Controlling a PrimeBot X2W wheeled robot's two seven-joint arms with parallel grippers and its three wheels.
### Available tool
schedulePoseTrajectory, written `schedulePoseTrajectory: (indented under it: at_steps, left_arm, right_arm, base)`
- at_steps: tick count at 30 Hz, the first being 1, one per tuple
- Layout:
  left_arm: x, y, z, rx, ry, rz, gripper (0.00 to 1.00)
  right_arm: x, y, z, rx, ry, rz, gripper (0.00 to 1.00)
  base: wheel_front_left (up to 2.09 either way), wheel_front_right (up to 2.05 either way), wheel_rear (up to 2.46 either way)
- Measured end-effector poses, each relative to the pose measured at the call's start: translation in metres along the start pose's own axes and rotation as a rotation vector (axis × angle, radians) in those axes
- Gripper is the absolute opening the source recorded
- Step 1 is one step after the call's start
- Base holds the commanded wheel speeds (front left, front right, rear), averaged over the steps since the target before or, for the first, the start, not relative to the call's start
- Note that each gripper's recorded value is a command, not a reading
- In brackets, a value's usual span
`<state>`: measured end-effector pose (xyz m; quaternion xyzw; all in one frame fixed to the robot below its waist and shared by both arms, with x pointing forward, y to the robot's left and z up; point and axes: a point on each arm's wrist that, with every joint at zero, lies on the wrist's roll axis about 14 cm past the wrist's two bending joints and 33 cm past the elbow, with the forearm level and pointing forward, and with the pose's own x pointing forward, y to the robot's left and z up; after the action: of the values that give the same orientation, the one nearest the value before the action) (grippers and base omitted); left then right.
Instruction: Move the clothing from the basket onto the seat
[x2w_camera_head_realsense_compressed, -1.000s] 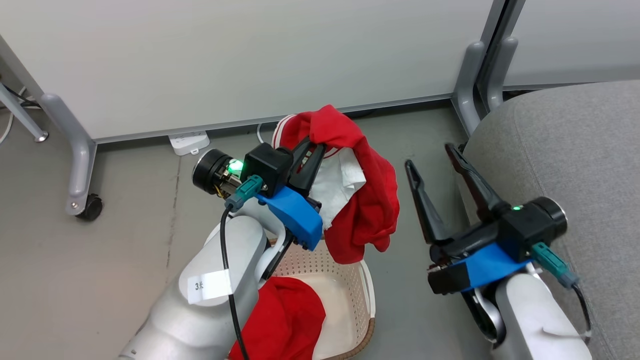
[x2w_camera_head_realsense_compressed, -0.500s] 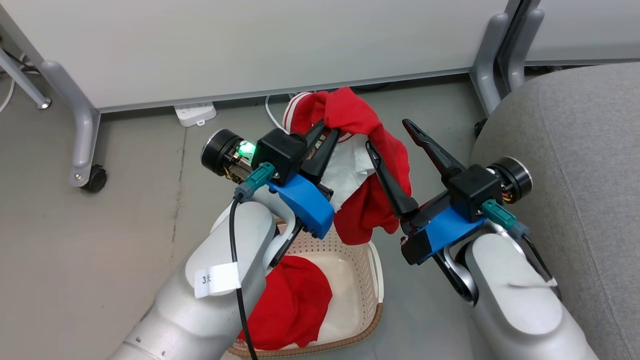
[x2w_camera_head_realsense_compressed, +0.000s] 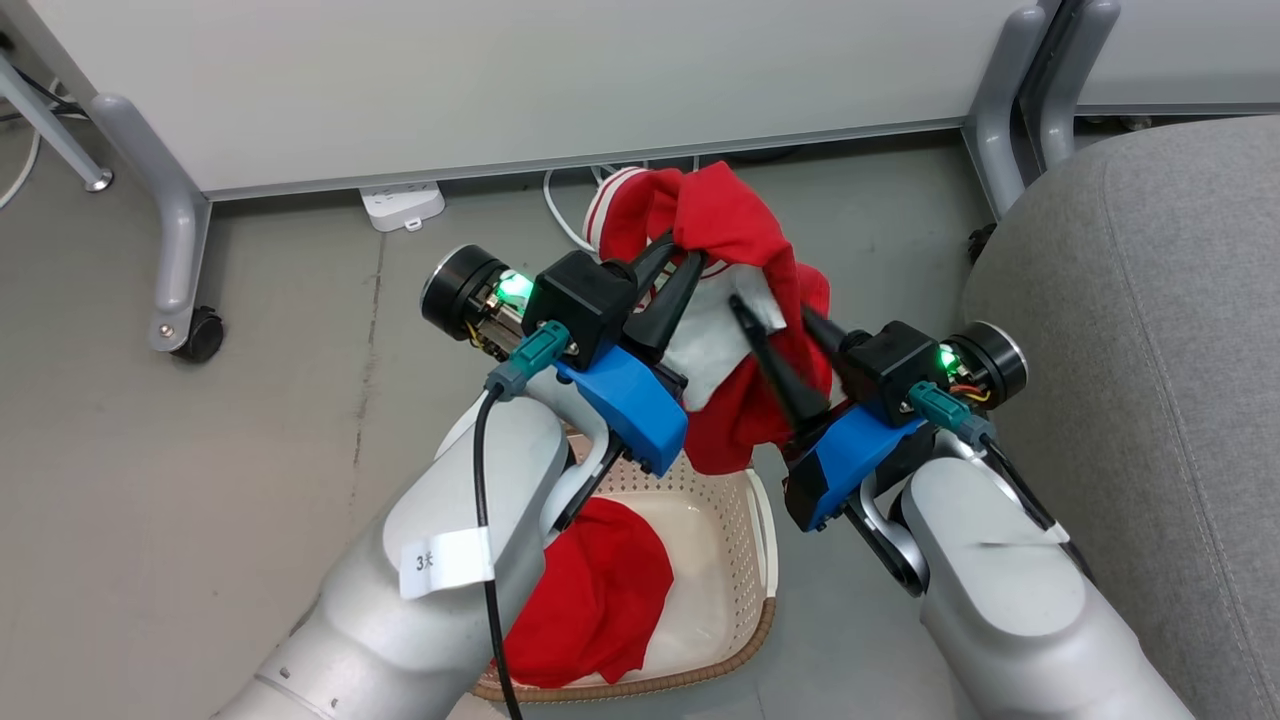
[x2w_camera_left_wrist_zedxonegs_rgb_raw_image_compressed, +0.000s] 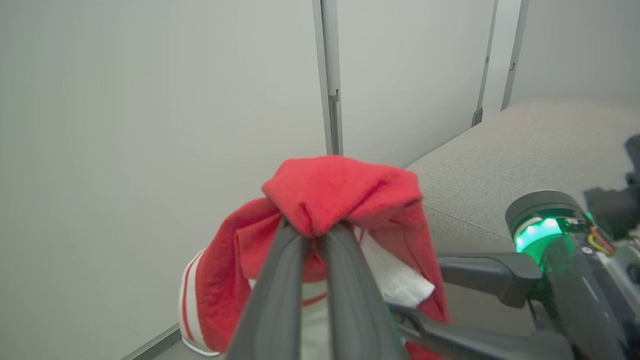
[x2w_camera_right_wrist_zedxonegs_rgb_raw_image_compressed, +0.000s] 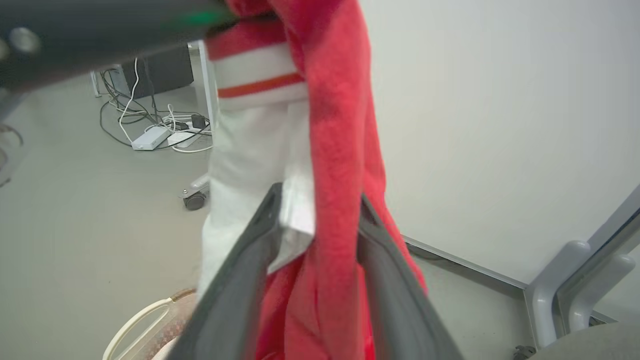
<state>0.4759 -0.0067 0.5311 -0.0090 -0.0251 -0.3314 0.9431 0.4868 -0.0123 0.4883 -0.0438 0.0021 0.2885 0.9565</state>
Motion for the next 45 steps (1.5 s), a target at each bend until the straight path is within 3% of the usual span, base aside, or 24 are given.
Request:
schedulePoseTrajectory:
  at_steps: [26, 27, 28, 45]
  left_arm:
    - [0.000, -0.004, 0.002, -0.007, -0.003, -0.009, 0.00]
    - [0.000, -0.004, 0.001, -0.008, -0.001, -0.007, 0.41]
    - [0.000, -0.004, 0.001, -0.008, 0.001, -0.007, 1.00]
    - [0.006, -0.008, -0.019, -0.004, 0.041, -0.029, 1.00]
  right_arm:
    - [0.001, -0.002, 0.009, 0.011, -0.020, -0.009, 0.00]
    - [0.001, -0.002, 0.009, 0.012, -0.020, -0.010, 0.00]
    - [0.001, -0.003, 0.009, 0.014, -0.021, -0.011, 0.00]
    - [-0.002, -0.022, 0.003, 0.052, -0.022, -0.069, 0.00]
  base:
    - [0.00, 0.00, 0.00]
    - [0.00, 0.00, 0.00]
    - [0.00, 0.00, 0.00]
    - [0.00, 0.00, 0.00]
